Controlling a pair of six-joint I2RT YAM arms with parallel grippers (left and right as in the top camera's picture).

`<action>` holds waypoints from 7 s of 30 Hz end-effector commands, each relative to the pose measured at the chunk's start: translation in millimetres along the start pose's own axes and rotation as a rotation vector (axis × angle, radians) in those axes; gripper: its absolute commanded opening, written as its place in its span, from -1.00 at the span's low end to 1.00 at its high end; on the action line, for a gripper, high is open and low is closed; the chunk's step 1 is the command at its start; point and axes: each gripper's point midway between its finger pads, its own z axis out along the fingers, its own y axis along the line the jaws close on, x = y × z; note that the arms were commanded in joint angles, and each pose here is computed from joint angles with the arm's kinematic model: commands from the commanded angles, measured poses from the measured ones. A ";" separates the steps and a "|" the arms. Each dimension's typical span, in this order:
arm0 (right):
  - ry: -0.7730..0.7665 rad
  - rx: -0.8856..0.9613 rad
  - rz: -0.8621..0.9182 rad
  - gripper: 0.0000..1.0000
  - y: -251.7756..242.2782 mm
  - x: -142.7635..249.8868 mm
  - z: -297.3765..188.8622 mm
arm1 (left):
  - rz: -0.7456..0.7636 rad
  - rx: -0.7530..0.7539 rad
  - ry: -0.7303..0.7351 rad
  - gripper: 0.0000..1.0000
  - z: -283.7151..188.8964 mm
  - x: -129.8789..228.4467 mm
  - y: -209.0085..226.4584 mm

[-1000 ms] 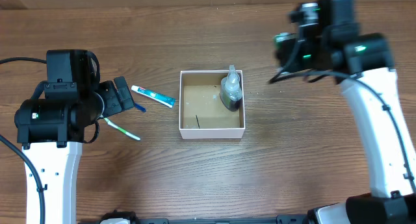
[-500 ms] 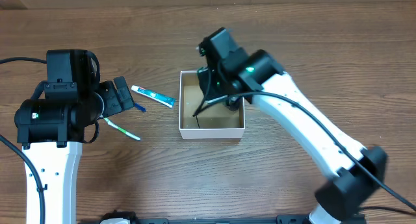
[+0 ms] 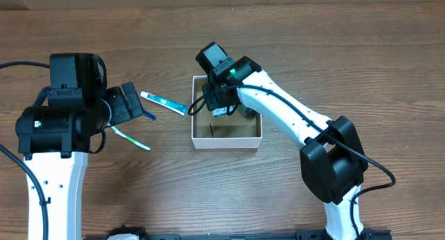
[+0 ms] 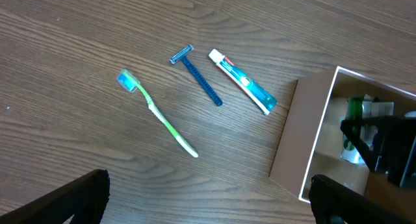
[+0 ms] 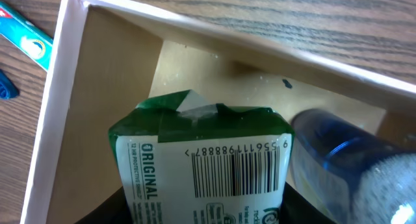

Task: Pack container
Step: 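Carry the soap package with the right gripper into the box, then open the right gripper and withdraw it to the right, then grasp the Colgate toothpaste tube with the left gripper, then place the toothpaste tube into the box with the left gripper, then move the left gripper to the blue razor and grasp it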

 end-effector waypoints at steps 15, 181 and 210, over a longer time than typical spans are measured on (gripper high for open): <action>-0.061 -0.019 0.000 0.27 6.4 -14.9 -10.8 | 0.015 -0.012 -0.021 1.00 -3.7 -6.7 2.1; -0.094 0.156 0.679 1.00 -250.2 162.8 -191.8 | 0.986 0.164 0.123 -0.37 15.1 20.6 -214.4; -0.108 0.156 0.677 1.00 -251.2 159.5 -192.1 | -0.265 -0.112 0.374 0.68 250.3 43.7 16.9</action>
